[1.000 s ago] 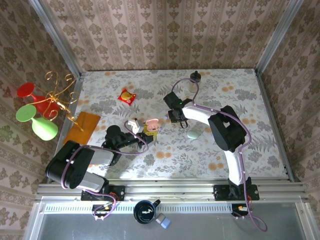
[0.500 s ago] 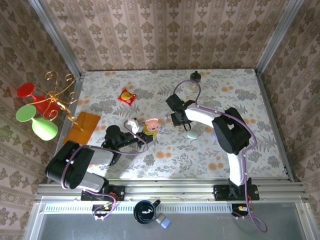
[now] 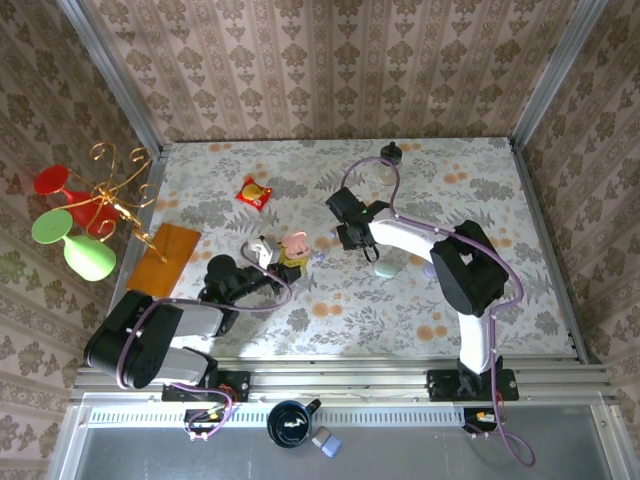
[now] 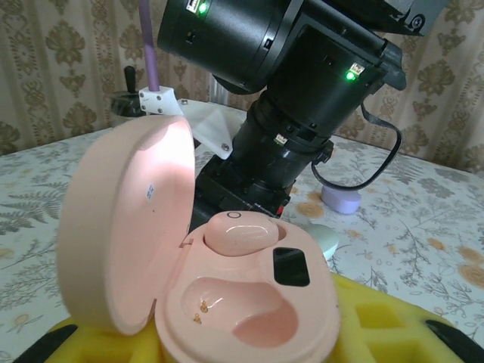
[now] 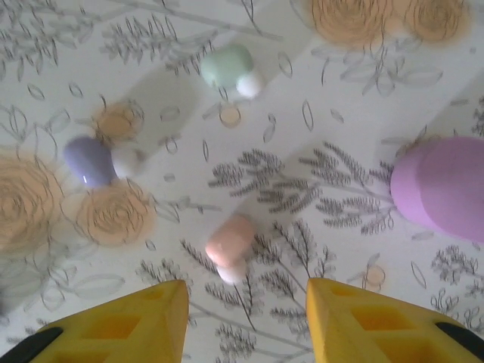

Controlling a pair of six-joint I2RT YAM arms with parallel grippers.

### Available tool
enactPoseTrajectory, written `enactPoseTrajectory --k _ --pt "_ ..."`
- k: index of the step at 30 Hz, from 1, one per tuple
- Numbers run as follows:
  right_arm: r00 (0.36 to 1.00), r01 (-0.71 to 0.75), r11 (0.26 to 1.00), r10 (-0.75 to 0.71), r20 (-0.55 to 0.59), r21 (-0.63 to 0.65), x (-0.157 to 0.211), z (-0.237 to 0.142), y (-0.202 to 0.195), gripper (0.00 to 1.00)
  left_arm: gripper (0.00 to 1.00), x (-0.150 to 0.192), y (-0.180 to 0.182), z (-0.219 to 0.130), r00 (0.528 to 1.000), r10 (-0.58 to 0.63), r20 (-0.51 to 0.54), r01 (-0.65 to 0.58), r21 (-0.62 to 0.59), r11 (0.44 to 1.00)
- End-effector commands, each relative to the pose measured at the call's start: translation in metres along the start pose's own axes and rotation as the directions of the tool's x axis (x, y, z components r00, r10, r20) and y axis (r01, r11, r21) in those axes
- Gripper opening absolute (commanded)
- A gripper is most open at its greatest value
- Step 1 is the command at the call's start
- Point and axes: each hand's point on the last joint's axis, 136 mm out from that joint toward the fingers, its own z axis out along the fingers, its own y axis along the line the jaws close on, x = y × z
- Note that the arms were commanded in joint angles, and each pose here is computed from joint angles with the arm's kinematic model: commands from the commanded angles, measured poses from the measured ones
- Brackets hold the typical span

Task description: Insert the wireless bluetooth earbuds into the charging case

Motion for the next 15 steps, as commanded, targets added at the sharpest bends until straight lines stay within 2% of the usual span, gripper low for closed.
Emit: enactPoseTrajectory --k 1,5,15 --pt "1.0 0.009 0.991 -0.01 0.005 0.134 -0.008 0.008 -0.009 0.45 0.31 -0.008 0.006 -0.007 0.999 0.027 0.026 -0.025 -0.054 0.998" --pt "0.999 0.046 0.977 -0.046 -0.005 0.209 -0.013 0.015 -0.009 0.42 0.32 -0.004 0.008 -0.011 0.999 0.034 -0.017 -0.035 -0.077 0.996" --pt "0.995 0.084 0.971 -0.068 -0.079 0.226 0.0 0.038 -0.002 0.38 0.32 -0.007 0.008 -0.016 0.998 0.063 -0.03 -0.066 -0.099 0.993"
